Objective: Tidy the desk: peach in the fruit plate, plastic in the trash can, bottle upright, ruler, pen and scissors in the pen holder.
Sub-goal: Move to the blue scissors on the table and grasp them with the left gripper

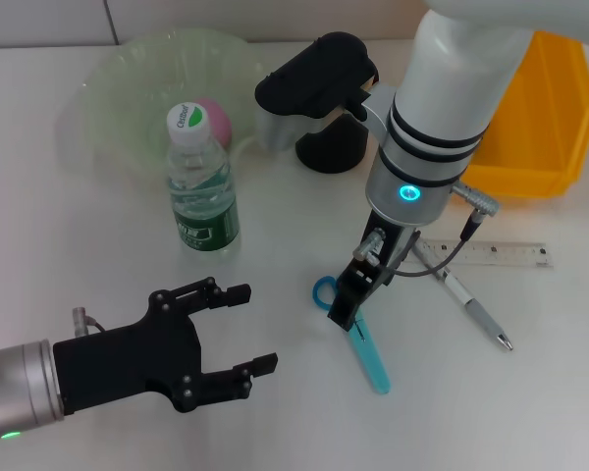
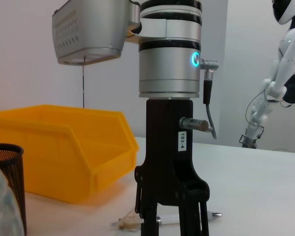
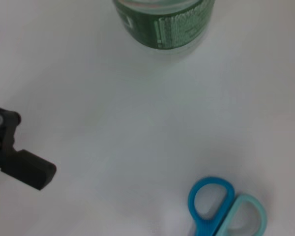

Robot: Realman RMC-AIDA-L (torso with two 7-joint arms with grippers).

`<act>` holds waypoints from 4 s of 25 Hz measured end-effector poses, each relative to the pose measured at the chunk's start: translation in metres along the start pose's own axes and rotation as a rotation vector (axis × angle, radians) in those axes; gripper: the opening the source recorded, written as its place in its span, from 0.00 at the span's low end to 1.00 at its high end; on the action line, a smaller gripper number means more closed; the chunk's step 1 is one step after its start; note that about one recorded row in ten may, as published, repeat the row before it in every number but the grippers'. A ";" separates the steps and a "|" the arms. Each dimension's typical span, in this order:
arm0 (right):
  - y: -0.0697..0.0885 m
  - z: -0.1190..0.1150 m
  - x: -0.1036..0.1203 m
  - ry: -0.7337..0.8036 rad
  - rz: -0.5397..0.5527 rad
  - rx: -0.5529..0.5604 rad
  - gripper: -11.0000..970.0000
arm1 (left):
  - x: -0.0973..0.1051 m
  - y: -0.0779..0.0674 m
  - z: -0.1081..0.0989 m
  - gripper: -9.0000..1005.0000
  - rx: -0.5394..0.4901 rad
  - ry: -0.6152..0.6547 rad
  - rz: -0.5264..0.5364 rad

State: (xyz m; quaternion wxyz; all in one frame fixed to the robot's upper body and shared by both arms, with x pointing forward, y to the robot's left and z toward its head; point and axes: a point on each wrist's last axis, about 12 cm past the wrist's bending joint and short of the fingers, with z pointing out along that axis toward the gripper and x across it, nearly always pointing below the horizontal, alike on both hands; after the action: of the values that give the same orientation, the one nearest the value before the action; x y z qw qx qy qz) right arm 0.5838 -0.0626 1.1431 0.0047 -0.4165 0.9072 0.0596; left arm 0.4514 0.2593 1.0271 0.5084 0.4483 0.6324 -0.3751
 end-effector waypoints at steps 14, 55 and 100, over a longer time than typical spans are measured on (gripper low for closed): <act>-0.001 0.004 0.002 0.020 0.006 -0.004 0.81 | 0.000 0.001 0.004 0.78 0.011 -0.001 -0.006; 0.001 0.007 -0.002 0.042 -0.002 0.012 0.81 | -0.002 0.005 0.012 0.78 0.023 0.001 0.000; 0.002 0.014 0.000 0.052 -0.002 0.007 0.81 | -0.003 0.009 0.021 0.79 0.043 0.007 -0.001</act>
State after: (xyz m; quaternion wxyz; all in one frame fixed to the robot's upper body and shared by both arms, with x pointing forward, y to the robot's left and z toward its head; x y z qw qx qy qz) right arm 0.5819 -0.0602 1.1293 -0.0173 -0.4188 0.9067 0.0458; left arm 0.4670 0.2420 1.0259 0.4963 0.4600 0.6262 -0.3872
